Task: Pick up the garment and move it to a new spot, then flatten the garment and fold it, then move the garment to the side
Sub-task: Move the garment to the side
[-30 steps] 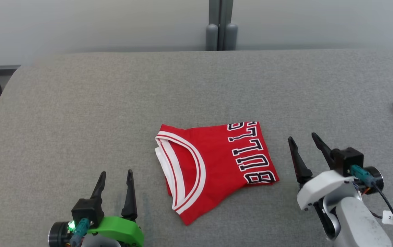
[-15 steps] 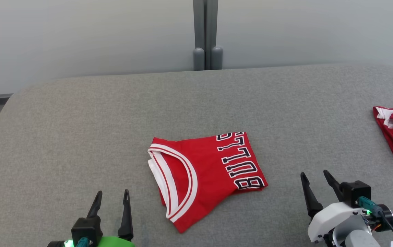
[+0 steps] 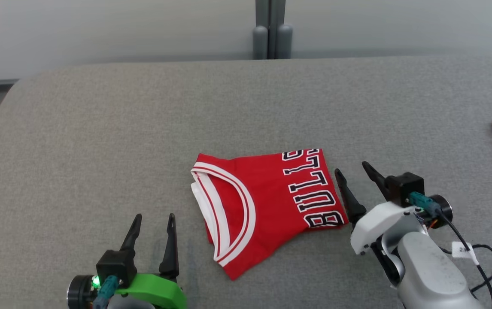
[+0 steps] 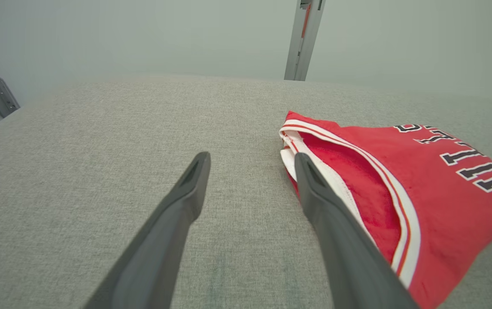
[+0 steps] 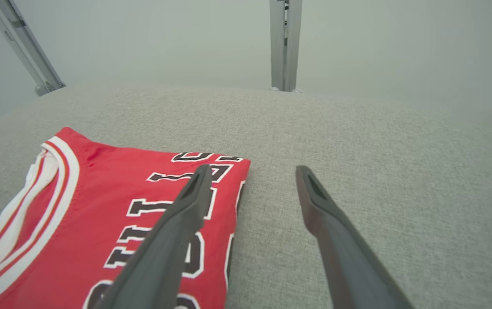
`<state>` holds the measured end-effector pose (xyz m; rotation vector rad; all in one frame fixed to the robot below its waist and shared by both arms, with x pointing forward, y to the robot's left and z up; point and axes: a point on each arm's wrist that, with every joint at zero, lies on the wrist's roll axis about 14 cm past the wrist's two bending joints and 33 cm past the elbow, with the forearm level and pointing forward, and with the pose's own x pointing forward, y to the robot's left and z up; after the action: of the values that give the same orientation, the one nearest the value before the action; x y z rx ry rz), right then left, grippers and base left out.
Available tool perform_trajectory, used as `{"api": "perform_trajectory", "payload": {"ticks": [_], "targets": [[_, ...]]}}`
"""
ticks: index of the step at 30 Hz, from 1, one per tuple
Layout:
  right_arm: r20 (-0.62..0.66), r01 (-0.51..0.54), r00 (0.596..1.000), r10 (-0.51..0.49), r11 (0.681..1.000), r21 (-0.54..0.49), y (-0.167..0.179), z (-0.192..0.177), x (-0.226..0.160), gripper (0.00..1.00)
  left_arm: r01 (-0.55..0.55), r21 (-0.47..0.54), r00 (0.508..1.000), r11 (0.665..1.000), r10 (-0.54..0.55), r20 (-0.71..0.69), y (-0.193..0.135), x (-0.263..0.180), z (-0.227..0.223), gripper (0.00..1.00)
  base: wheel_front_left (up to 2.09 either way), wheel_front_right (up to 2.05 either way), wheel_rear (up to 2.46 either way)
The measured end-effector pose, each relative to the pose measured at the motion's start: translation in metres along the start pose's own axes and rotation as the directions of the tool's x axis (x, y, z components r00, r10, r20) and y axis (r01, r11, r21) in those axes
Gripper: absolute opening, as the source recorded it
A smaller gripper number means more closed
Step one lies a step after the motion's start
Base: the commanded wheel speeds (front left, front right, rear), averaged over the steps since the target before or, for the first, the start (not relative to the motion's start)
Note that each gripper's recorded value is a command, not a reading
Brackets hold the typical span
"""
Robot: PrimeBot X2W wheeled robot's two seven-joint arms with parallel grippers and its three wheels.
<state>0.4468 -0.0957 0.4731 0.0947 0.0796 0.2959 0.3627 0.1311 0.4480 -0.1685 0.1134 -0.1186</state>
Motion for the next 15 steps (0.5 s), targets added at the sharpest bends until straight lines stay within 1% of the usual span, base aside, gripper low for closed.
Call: {"api": "perform_trajectory", "payload": {"ticks": [4,6,7,8,10,15], "targets": [[-0.130,-0.051,0.990,0.052,0.999,0.007,0.014,-0.036,0.014,1.00,-0.008,-0.005,1.000,1.000,0.008,-0.020,0.003,0.003,-0.006,1.00,0.00,0.00,0.00],[-0.246,-0.077,0.966,0.077,0.997,0.008,0.023,-0.067,0.011,1.00,-0.026,-0.007,0.999,1.000,0.026,-0.030,0.008,0.002,-0.009,1.00,0.00,0.00,0.00],[-0.293,-0.095,0.952,0.092,0.995,0.006,0.027,-0.081,0.008,0.79,-0.035,-0.008,0.999,0.999,0.035,-0.037,0.011,0.001,-0.011,1.00,0.00,0.00,0.00],[-0.311,-0.099,0.945,0.098,0.995,0.012,0.029,-0.086,0.008,0.36,-0.042,-0.008,0.998,0.999,0.041,-0.043,0.013,0.000,-0.013,1.00,0.00,0.00,0.00],[-0.325,-0.102,0.940,0.105,0.994,0.024,0.031,-0.093,0.009,0.00,-0.057,-0.008,0.997,0.998,0.056,-0.051,0.017,-0.002,-0.016,1.00,0.00,0.00,0.00],[-0.321,-0.042,0.946,0.052,0.998,0.041,0.015,-0.095,0.006,0.00,-0.050,-0.003,0.997,0.999,0.049,-0.064,0.016,0.002,-0.020,1.00,0.00,0.00,0.00]]}}
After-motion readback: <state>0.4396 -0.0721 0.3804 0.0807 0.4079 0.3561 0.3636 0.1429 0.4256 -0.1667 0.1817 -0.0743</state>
